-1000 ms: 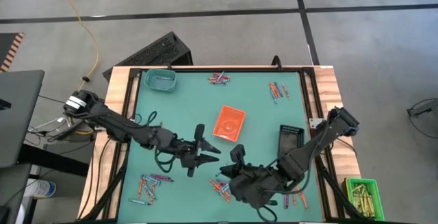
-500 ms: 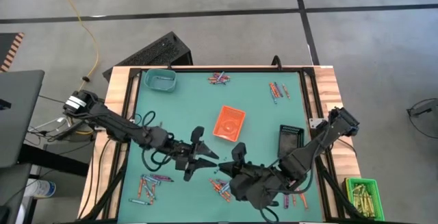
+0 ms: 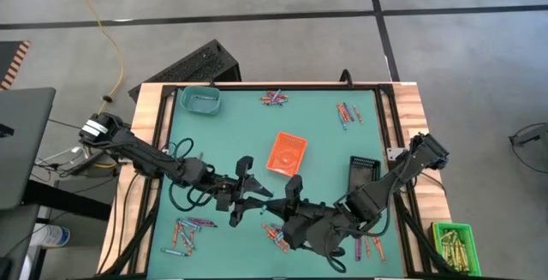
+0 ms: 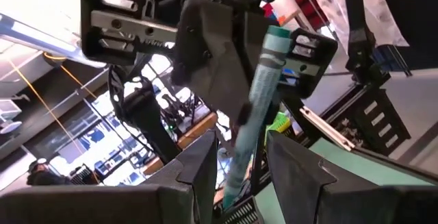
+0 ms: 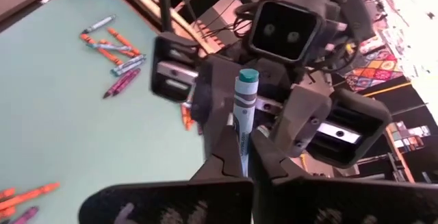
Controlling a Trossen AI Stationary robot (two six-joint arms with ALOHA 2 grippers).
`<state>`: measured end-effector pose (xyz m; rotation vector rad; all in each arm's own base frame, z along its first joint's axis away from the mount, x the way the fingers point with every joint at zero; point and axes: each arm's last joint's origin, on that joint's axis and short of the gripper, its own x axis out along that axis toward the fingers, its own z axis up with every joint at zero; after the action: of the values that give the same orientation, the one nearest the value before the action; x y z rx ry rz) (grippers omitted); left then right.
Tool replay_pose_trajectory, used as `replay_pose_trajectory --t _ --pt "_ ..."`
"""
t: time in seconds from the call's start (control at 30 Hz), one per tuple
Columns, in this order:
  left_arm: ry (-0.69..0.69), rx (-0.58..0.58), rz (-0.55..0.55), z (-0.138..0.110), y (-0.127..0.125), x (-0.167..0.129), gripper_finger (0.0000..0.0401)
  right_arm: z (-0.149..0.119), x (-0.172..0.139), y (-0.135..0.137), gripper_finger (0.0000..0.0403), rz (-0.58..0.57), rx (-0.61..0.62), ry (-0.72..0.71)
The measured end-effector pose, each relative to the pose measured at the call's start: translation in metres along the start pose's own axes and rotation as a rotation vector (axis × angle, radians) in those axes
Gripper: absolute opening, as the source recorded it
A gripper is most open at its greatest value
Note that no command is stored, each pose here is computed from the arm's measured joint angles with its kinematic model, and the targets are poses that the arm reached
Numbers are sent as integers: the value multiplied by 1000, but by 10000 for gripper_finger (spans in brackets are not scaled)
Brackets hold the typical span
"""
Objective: Sort crayons
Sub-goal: Put the blue crayon into the blue bin
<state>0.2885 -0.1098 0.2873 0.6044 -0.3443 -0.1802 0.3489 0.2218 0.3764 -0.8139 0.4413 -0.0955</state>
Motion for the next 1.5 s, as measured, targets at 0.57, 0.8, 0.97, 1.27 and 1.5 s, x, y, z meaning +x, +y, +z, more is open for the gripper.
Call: replay_pose_trajectory --t 0.57,0.8,0.97,1.27,1.5 --pt "-11 8 25 2 2 0 50 -3 11 -11 0 -32 10 6" --pt "34 68 57 2 0 0 10 -4 11 -12 0 -71 28 30" --pt "73 109 81 2 -3 -1 10 -8 13 -12 4 -64 60 57" --pt "274 181 106 -15 -1 -2 9 -30 20 -14 129 -62 164 206" --pt "545 207 126 -53 18 -7 9 -50 10 -7 198 -116 257 367"
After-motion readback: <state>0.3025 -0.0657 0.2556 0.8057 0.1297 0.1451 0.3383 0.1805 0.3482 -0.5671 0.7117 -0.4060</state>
